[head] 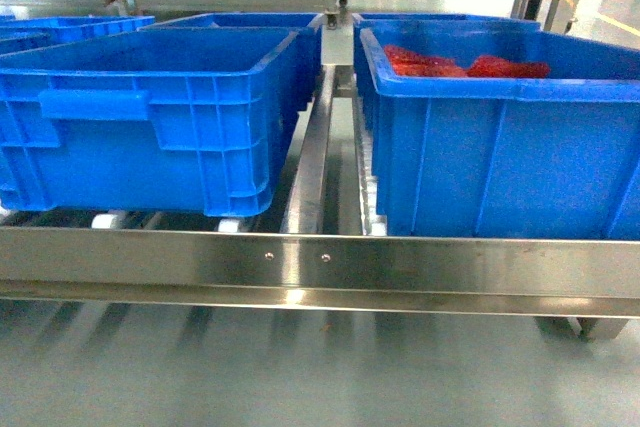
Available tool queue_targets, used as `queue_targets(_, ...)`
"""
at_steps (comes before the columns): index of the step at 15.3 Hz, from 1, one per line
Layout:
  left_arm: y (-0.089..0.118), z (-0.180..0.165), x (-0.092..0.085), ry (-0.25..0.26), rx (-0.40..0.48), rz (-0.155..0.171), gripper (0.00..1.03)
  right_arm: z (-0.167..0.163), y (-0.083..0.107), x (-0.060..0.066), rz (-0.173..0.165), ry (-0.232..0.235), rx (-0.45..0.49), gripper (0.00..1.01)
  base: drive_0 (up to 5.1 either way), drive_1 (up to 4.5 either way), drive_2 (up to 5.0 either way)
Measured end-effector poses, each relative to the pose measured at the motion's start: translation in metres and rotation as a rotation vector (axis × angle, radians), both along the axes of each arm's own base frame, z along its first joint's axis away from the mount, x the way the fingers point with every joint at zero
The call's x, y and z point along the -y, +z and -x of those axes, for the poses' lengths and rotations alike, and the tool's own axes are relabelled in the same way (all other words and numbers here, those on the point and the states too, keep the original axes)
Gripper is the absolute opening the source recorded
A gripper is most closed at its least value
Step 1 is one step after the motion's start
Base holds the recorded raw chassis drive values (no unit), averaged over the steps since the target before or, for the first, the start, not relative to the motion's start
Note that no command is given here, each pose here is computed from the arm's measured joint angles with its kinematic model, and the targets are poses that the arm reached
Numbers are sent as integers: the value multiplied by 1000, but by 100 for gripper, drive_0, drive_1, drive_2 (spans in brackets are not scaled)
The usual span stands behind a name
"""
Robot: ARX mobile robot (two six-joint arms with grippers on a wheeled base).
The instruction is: Pick blue part to blue bin on bottom shelf
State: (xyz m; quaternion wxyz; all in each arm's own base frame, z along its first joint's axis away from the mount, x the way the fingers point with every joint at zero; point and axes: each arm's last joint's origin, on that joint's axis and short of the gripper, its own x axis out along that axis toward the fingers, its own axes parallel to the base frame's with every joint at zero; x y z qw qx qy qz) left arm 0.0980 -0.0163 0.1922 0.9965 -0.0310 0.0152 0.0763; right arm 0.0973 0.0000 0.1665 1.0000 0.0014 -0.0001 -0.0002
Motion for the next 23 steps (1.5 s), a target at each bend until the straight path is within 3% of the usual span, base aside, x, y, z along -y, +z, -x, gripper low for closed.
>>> queue_targets(8,0,0,0,1,3,1,43,0,0,0,0,0,2,98,0,0,0)
queue_targets(23,0,0,0,0,1,0,43,0,0,0,0,0,0,98,2,410,-406)
